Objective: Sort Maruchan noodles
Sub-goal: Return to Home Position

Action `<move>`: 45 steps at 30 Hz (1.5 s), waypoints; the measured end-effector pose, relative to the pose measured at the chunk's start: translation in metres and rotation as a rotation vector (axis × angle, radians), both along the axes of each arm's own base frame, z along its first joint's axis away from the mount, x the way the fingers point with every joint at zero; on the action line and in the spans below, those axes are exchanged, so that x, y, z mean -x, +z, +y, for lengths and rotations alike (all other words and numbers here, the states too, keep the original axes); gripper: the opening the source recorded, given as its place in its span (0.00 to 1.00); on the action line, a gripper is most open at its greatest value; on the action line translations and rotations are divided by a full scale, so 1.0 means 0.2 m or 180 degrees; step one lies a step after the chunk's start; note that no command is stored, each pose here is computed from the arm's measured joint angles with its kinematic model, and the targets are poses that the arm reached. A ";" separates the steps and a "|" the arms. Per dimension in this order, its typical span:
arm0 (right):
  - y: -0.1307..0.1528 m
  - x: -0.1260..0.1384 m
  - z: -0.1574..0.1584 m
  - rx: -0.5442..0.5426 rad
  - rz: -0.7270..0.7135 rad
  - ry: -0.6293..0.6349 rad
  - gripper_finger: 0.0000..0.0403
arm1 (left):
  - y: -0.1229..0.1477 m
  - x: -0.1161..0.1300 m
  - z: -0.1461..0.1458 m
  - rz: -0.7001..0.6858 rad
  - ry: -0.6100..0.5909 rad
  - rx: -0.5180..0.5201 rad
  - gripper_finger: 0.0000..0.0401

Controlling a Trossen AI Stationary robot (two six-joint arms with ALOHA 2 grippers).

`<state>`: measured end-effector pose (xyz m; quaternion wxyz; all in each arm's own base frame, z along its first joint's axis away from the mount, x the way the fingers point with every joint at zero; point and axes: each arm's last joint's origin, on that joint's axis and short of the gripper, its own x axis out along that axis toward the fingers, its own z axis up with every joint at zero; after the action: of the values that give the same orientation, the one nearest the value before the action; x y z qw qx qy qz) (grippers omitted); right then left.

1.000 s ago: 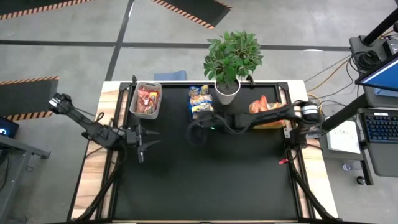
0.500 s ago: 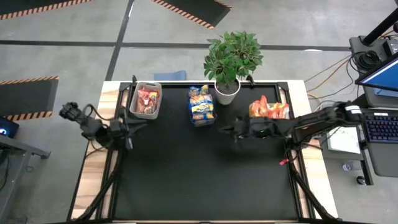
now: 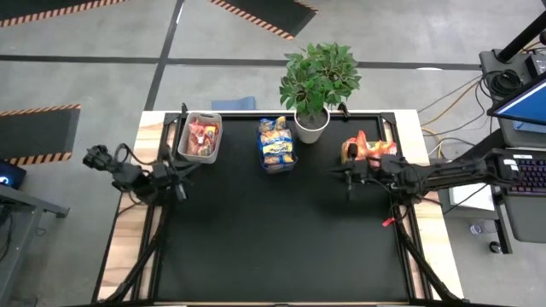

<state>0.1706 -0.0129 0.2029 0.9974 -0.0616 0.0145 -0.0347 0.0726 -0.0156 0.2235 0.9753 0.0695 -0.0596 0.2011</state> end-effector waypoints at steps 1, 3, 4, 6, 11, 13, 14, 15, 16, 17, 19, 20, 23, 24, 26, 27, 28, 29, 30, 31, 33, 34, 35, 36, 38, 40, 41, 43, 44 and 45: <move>-0.01 0.02 0.00 0.0025 -0.0042 -0.0010 0.02 | -0.02 -0.01 0.00 0.0032 0.0006 -0.0015 0.00; -0.02 0.07 0.00 0.0116 -0.0139 -0.0059 0.02 | -0.05 -0.02 -0.01 0.0050 0.0009 -0.0004 0.00; -0.02 0.09 0.00 0.0141 -0.0196 -0.0114 0.02 | -0.07 -0.02 -0.01 0.0064 0.0009 -0.0003 0.00; -0.02 0.14 0.00 0.0140 -0.0351 -0.0212 0.02 | -0.09 -0.03 -0.01 0.0082 0.0075 0.0037 0.00; -0.02 0.28 0.01 0.0398 -0.0943 -0.0238 0.02 | -0.10 -0.02 0.00 0.0092 0.0305 0.0104 0.00; -0.03 0.31 0.01 0.0501 -0.0942 -0.0305 0.02 | -0.09 -0.02 0.00 0.0094 0.0319 0.0088 0.00; -0.04 0.32 0.01 0.0558 -0.0866 -0.0332 0.02 | -0.09 -0.02 0.00 0.0096 0.0324 0.0084 0.00; -0.05 0.33 0.01 0.0600 -0.0819 -0.0382 0.02 | -0.09 -0.02 0.00 0.0105 0.0326 0.0066 0.00; -0.05 0.33 0.01 0.0610 -0.0822 -0.0421 0.02 | -0.09 -0.02 0.00 0.0105 0.0326 0.0067 0.00; -0.05 0.34 0.01 0.0607 -0.0837 -0.0448 0.02 | -0.09 -0.02 0.00 0.0089 0.0322 0.0100 0.00; -0.05 0.35 0.01 0.0607 -0.0826 -0.0425 0.02 | -0.10 -0.03 0.00 0.0031 0.0302 0.0234 0.00; -0.05 0.36 0.01 0.0613 -0.0847 -0.0384 0.02 | -0.10 -0.03 0.00 -0.0009 0.0289 0.0326 0.00; -0.05 0.38 0.02 0.0632 -0.0886 -0.0266 0.02 | -0.10 -0.03 -0.01 -0.0144 0.0220 0.0625 0.00; -0.05 0.38 0.02 0.0635 -0.0888 -0.0234 0.02 | -0.10 -0.03 -0.01 -0.0182 0.0183 0.0706 0.00; -0.05 0.39 0.02 0.0599 -0.0913 -0.0206 0.02 | -0.10 -0.03 -0.01 -0.0227 0.0126 0.0799 0.00; -0.06 0.39 0.02 0.0536 -0.0874 -0.0194 0.02 | -0.10 -0.03 -0.01 -0.0229 0.0123 0.0807 0.00; -0.06 0.39 0.02 0.0451 -0.0871 -0.0187 0.02 | -0.10 -0.03 -0.01 -0.0227 0.0123 0.0807 0.00; -0.06 0.39 0.02 0.0359 -0.0886 -0.0178 0.02 | -0.10 -0.03 -0.01 -0.0226 0.0123 0.0806 0.00; -0.06 0.38 0.02 0.0274 -0.0848 -0.0174 0.02 | -0.10 -0.03 -0.01 -0.0226 0.0122 0.0806 0.00; -0.07 0.38 0.02 0.0211 -0.0804 -0.0190 0.02 | -0.10 -0.03 -0.01 -0.0227 0.0122 0.0807 0.00; -0.08 0.37 0.02 0.0138 -0.0732 -0.0206 0.02 | -0.10 -0.03 -0.01 -0.0223 0.0123 0.0804 0.00; -0.08 0.37 0.02 0.0075 -0.0710 -0.0197 0.02 | -0.10 -0.03 -0.01 -0.0224 0.0122 0.0805 0.00; -0.08 0.36 0.02 -0.0020 -0.0696 -0.0189 0.02 | -0.10 -0.03 -0.01 -0.0225 0.0121 0.0806 0.00; -0.09 0.36 0.02 -0.0111 -0.0683 -0.0182 0.02 | -0.10 -0.03 -0.01 -0.0224 0.0122 0.0805 0.00; -0.09 0.36 0.02 -0.0260 -0.0647 -0.0172 0.02 | -0.10 -0.03 -0.01 -0.0224 0.0121 0.0805 0.00; -0.10 0.35 0.02 -0.0373 -0.0611 -0.0168 0.02 | -0.10 -0.03 -0.01 -0.0220 0.0122 0.0802 0.00; -0.10 0.35 0.02 -0.0391 -0.0592 -0.0168 0.02 | -0.10 -0.03 -0.01 -0.0221 0.0121 0.0804 0.00; -0.11 0.35 0.02 -0.0387 -0.0568 -0.0170 0.02 | -0.10 -0.03 -0.01 -0.0220 0.0122 0.0803 0.00; -0.11 0.35 0.02 -0.0363 -0.0561 -0.0172 0.02 | -0.10 -0.03 -0.01 -0.0219 0.0121 0.0802 0.00; -0.11 0.35 0.02 -0.0336 -0.0554 -0.0174 0.02 | -0.10 -0.03 -0.01 -0.0219 0.0121 0.0803 0.00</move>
<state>0.1011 -0.0096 0.1816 0.9954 -0.0053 -0.0687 -0.0662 0.0790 -0.0175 0.2036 0.9697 -0.0594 -0.0660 0.2278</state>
